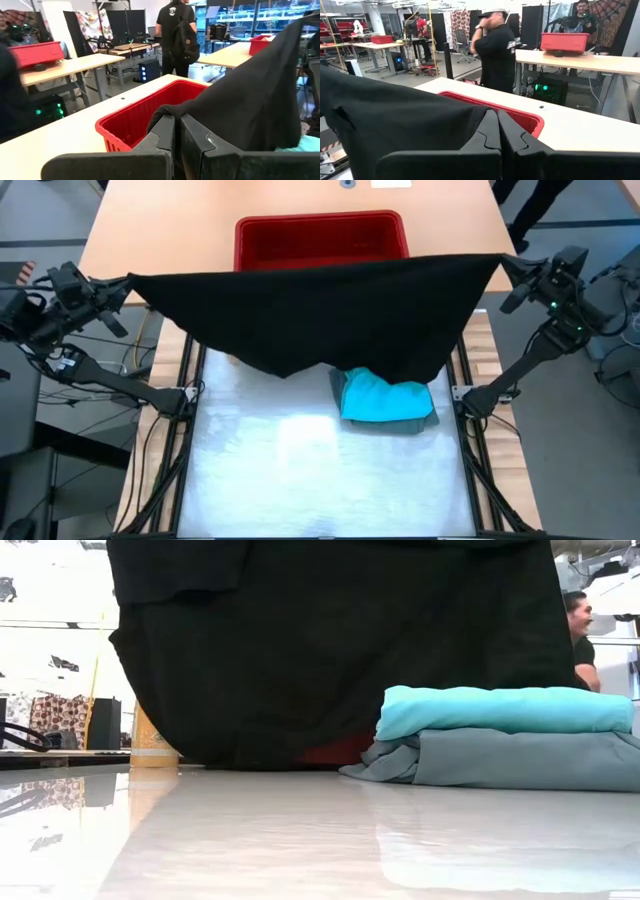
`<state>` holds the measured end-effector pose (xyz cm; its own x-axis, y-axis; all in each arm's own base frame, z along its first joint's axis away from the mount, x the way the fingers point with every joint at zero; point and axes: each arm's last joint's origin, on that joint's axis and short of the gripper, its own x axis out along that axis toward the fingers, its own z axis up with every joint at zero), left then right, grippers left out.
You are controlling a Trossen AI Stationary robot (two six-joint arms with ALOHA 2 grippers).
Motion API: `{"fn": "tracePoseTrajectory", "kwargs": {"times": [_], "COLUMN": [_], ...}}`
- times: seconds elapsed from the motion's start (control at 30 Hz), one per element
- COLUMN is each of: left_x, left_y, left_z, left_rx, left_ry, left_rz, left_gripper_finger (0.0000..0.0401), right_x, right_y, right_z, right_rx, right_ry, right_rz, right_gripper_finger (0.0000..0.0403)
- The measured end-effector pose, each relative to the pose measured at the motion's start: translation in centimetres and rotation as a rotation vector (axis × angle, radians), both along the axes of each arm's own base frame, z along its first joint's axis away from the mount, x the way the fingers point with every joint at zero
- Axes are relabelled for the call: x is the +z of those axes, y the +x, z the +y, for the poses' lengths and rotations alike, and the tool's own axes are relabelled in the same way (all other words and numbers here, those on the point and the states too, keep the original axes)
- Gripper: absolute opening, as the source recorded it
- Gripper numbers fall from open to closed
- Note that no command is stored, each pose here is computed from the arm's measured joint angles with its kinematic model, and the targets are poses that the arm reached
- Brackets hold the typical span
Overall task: Fold Laundry from Bin
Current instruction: Fold the black shirt
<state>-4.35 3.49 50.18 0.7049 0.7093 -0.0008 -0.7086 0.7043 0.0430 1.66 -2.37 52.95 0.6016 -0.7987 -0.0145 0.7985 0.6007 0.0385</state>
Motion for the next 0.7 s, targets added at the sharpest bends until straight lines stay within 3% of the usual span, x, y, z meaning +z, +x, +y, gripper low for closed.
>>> {"fn": "tracePoseTrajectory", "kwargs": {"times": [0.2,0.27,0.47,0.57,0.7], "left_x": [0.3,0.8,2.3,2.5,1.1], "left_y": [0.2,0.4,2.1,4.1,7.8], "left_z": [-0.1,-0.3,-2.2,-3.6,-5.3], "left_rx": [-0.021,-0.113,-0.743,-1.057,-1.371], "left_ry": [-0.007,-0.022,-0.009,-0.021,-0.103], "left_rz": [-0.033,-0.091,-0.208,-0.156,-0.023], "left_gripper_finger": [0.0,0.0,0.0,0.0,0.0], "right_x": [0.4,1.1,4.2,5.0,4.1], "right_y": [1.4,2.5,7.3,9.5,11.9], "right_z": [1.0,1.8,5.5,8.3,13.3], "right_rx": [0.021,0.076,0.382,0.568,0.753], "right_ry": [0.012,0.031,-0.04,-0.116,-0.179], "right_rz": [-0.005,-0.009,-0.026,-0.048,0.007], "right_gripper_finger": [0.001,0.001,0.001,0.001,0.001]}}
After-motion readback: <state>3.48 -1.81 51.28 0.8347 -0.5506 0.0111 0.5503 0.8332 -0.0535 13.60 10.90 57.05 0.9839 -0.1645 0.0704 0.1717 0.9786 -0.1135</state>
